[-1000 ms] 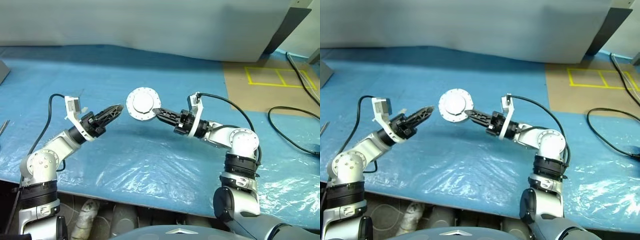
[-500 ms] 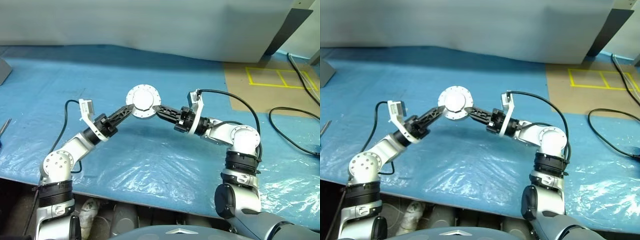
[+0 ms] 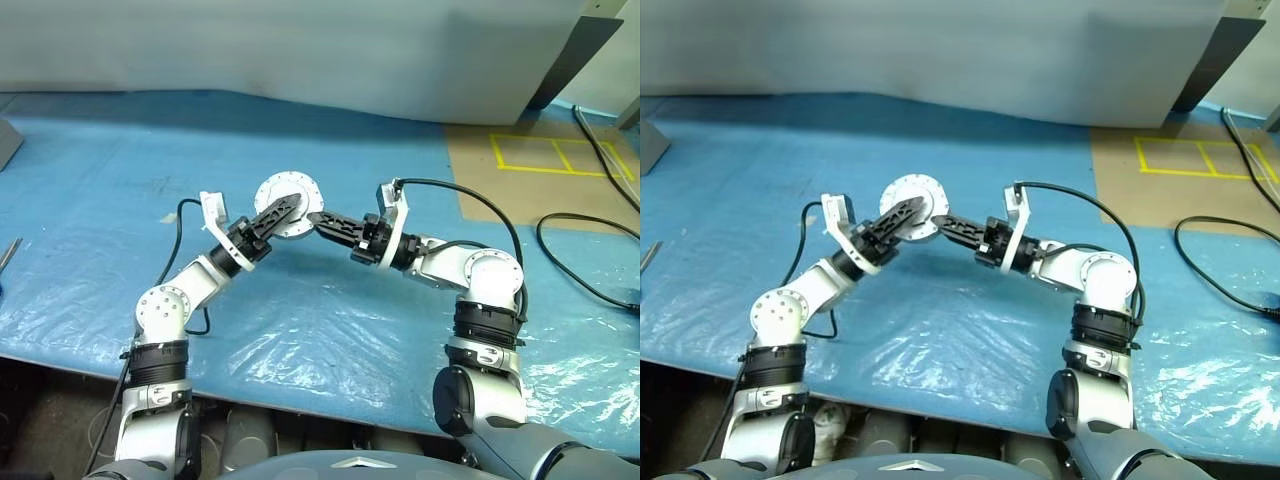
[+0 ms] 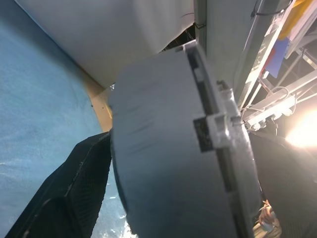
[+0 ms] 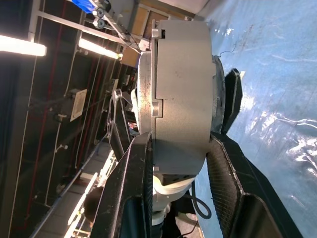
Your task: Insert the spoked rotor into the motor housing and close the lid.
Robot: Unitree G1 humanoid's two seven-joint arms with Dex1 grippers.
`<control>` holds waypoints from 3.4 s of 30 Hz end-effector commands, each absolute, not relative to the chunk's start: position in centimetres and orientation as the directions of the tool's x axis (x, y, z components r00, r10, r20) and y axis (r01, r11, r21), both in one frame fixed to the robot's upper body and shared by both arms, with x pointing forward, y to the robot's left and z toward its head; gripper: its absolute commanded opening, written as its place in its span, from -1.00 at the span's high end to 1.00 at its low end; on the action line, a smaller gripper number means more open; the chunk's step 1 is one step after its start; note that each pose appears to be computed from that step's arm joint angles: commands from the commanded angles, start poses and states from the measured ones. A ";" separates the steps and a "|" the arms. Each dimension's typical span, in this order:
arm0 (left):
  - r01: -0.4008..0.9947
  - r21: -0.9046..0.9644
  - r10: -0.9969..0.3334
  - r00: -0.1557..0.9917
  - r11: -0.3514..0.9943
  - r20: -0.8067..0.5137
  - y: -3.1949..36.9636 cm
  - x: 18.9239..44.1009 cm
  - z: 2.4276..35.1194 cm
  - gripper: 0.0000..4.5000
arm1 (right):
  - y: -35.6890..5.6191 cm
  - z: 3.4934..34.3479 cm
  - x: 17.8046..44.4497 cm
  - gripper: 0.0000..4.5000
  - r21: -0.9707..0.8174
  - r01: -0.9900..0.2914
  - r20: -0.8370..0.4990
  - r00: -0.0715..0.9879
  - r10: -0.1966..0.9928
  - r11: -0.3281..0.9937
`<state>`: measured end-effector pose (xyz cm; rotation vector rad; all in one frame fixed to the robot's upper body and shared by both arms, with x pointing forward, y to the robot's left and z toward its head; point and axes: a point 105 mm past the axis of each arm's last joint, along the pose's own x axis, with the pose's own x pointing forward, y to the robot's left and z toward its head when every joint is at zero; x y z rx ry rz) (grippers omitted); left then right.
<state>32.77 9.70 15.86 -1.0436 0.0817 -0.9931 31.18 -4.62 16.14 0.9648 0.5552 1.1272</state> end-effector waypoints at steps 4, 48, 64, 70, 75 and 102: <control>0.673 -0.730 -0.681 0.592 0.123 0.431 10.1 33.4 17.3 -0.43 | -4.1 18.2 31.1 0.44 0.830 -0.555 0.172 0.356 0.919 0.059; 0.653 -0.701 -0.666 0.662 0.286 0.344 11.0 33.5 15.6 -0.26 | -3.5 17.5 31.5 0.44 0.831 -0.549 0.147 0.371 0.917 0.089; 0.659 -0.693 -0.691 0.647 0.294 0.323 11.0 33.3 15.1 -0.23 | -3.4 17.4 31.7 0.44 0.837 -0.540 0.150 0.375 0.915 0.084; 0.682 -0.670 -0.758 0.593 0.292 0.273 9.9 32.4 14.8 -0.23 | -3.5 17.5 31.8 0.44 0.836 -0.543 0.159 0.382 0.910 0.082; 0.684 -0.672 -0.762 0.587 0.284 0.275 9.7 32.5 14.9 -0.23 | -3.8 17.9 32.1 0.44 0.803 -0.583 0.166 0.418 0.893 0.124; 0.656 -0.670 -0.664 0.677 0.347 0.318 14.7 34.5 17.9 -0.16 | -3.6 17.4 32.4 -0.42 0.844 -0.529 0.164 0.411 0.897 0.088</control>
